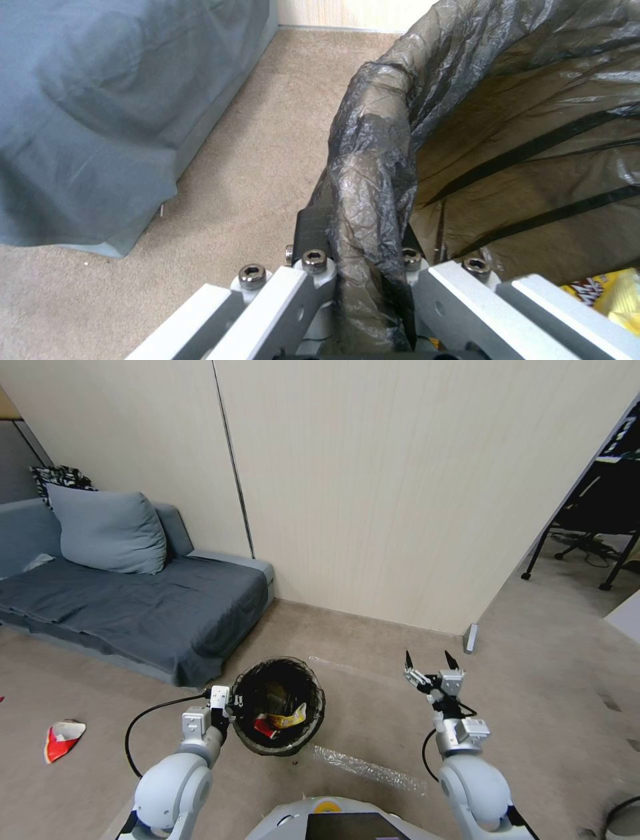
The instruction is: Pick up the trash bin, then pick up the garbage from the floor and place it into the trash bin.
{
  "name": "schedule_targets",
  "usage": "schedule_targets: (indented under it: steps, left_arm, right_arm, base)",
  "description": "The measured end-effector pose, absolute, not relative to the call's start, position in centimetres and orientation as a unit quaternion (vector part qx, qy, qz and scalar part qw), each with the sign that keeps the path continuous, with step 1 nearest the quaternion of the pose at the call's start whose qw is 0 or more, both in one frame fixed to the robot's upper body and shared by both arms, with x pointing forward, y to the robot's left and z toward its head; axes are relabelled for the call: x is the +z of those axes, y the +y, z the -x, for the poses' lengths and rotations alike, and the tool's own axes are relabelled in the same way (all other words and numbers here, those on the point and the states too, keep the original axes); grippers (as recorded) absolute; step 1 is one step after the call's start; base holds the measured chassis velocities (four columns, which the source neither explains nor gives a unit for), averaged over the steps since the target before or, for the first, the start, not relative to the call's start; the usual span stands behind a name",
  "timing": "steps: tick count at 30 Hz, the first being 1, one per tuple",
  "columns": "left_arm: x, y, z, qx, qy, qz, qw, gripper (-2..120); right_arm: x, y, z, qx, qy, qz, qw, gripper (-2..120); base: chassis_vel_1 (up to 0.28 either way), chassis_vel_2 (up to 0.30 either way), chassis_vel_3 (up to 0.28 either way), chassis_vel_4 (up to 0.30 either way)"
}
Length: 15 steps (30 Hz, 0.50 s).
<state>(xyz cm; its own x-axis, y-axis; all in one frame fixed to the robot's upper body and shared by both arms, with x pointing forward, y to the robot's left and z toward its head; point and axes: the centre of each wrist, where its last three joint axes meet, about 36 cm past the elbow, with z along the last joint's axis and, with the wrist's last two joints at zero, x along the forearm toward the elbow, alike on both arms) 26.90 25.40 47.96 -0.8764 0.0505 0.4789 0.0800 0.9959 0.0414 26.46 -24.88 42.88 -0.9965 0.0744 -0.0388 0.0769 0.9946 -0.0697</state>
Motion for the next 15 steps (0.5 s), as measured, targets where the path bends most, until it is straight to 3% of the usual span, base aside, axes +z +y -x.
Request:
schedule_targets:
  steps: [15]
  left_arm:
    - [48.0,26.1,-27.1,-0.040,-0.967,0.028,0.250,1]
  right_arm:
    - [41.4,-24.7,-27.3,-0.026,0.999,-0.044,-0.013,100]
  base:
    - [0.036,0.039,0.036,0.035]
